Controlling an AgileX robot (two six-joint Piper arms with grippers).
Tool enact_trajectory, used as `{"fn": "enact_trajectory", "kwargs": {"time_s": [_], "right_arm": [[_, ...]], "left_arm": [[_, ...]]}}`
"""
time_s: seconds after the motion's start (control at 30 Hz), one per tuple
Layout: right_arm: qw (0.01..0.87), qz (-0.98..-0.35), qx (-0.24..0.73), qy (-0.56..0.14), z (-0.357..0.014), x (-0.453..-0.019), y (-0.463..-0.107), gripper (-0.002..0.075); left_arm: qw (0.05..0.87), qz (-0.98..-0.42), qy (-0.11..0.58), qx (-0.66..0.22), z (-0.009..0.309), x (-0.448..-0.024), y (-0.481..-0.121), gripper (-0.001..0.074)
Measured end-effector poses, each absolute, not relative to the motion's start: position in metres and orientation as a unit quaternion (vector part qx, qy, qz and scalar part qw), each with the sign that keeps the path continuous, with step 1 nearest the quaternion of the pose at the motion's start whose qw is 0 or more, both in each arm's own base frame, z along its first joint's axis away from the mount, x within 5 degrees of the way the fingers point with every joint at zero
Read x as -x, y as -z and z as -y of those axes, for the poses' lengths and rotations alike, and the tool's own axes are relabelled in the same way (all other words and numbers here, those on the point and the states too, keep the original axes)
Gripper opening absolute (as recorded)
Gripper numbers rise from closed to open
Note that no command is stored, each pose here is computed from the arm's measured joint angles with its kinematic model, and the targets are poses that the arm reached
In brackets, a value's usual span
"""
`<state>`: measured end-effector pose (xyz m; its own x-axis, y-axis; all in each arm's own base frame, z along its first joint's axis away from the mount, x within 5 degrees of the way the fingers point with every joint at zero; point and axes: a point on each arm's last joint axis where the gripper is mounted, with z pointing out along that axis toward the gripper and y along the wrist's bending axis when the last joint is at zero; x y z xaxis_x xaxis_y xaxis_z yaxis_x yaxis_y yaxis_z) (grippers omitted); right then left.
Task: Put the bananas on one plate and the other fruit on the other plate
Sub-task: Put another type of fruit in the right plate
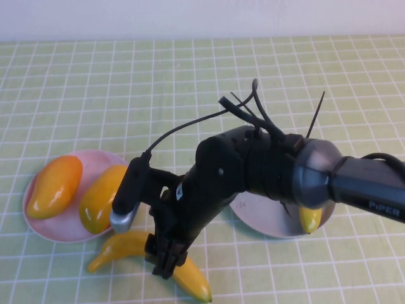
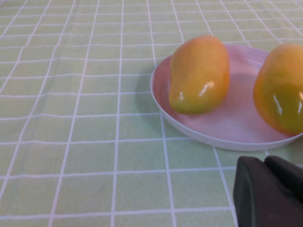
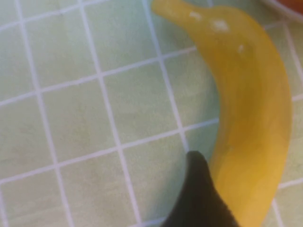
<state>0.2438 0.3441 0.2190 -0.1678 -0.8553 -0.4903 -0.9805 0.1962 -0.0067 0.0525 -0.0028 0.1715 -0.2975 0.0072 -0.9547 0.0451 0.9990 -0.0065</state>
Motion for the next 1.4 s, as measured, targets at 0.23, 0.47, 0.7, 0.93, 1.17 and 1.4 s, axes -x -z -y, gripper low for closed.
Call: {"fn": "enact_trajectory", "kwargs": {"time_s": [0.23, 0.47, 0.7, 0.93, 1.17, 1.4], "right_arm": [[0.17, -0.755, 0.616, -0.149, -0.349, -0.248, -0.19, 0.0412], [0.164, -0.759, 0.613, -0.148, -0.35, -0.249, -0.183, 0.0326], [0.165, -0.803, 0.549, -0.162, -0.35, -0.25, -0.188, 0.0308], [0.24, -0.887, 0.362, -0.157, -0.309, -0.275, -0.255, 0.0308], [0.226, -0.962, 0.142, -0.047, -0.225, -0.322, -0.266, 0.0308], [0.183, -0.98, 0.071, -0.014, -0.186, -0.331, -0.241, 0.0308]], "left_arm": [[0.592, -0.805, 0.016, -0.016, 0.003, -0.052, -0.172, 0.0], [0.592, -0.805, 0.016, -0.016, 0.003, -0.052, -0.172, 0.0], [0.592, -0.805, 0.016, -0.016, 0.003, -0.052, -0.172, 0.0], [0.592, -0.805, 0.016, -0.016, 0.003, -0.052, -0.172, -0.0001], [0.592, -0.805, 0.016, -0.016, 0.003, -0.052, -0.172, -0.0001], [0.592, -0.805, 0.016, -0.016, 0.003, -0.052, -0.172, -0.0001]]}}
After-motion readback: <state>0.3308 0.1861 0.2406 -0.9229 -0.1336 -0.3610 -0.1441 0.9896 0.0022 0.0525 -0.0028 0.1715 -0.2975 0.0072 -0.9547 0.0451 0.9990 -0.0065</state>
